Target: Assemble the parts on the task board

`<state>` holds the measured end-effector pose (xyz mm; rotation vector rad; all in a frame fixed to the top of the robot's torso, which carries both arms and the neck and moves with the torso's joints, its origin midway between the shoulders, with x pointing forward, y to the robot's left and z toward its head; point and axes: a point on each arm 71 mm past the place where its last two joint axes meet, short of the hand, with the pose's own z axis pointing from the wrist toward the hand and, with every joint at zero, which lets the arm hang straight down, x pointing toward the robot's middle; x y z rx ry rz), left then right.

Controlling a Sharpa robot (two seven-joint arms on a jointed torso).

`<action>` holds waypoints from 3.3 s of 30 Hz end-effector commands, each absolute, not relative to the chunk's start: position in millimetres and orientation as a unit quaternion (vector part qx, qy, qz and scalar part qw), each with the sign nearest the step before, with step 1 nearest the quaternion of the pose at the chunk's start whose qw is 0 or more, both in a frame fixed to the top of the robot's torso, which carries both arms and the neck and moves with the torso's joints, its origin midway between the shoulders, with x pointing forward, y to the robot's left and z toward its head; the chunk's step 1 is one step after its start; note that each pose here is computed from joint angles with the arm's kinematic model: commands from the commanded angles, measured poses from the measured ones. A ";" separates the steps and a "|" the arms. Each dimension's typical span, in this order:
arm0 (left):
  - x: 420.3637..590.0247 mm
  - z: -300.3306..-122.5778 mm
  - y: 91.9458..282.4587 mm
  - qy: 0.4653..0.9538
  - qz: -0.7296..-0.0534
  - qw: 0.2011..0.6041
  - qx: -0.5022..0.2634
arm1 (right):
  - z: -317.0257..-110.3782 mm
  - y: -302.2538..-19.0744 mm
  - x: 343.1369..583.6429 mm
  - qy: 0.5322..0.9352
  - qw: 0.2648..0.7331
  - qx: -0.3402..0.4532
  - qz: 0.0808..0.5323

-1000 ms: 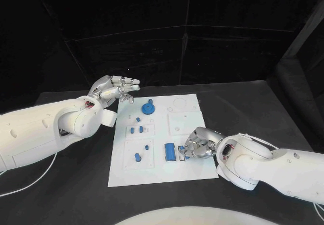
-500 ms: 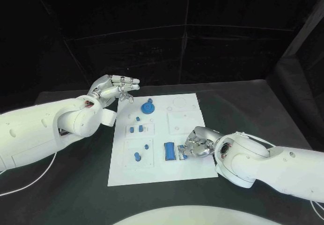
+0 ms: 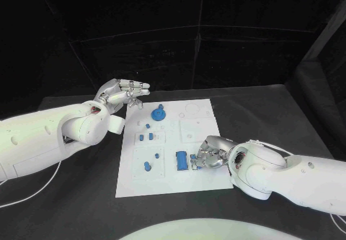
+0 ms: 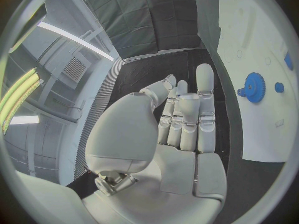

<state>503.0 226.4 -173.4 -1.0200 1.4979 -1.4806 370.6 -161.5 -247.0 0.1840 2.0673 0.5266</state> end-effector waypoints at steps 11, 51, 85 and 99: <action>502.8 -172.2 225.5 0.589 -0.587 0.386 -0.399 | -245.5 -162.0 370.5 0.843 0.488 0.073 0.216; 503.3 -172.5 226.1 0.589 -0.587 0.386 -0.400 | -241.5 -165.4 363.3 0.844 0.483 0.039 0.230; 504.4 -173.2 225.5 0.591 -0.585 0.385 -0.400 | -242.0 -170.1 368.1 0.836 0.493 0.041 0.238; 504.1 -173.3 225.8 0.592 -0.585 0.384 -0.400 | -246.5 -166.4 376.6 0.834 0.498 0.039 0.235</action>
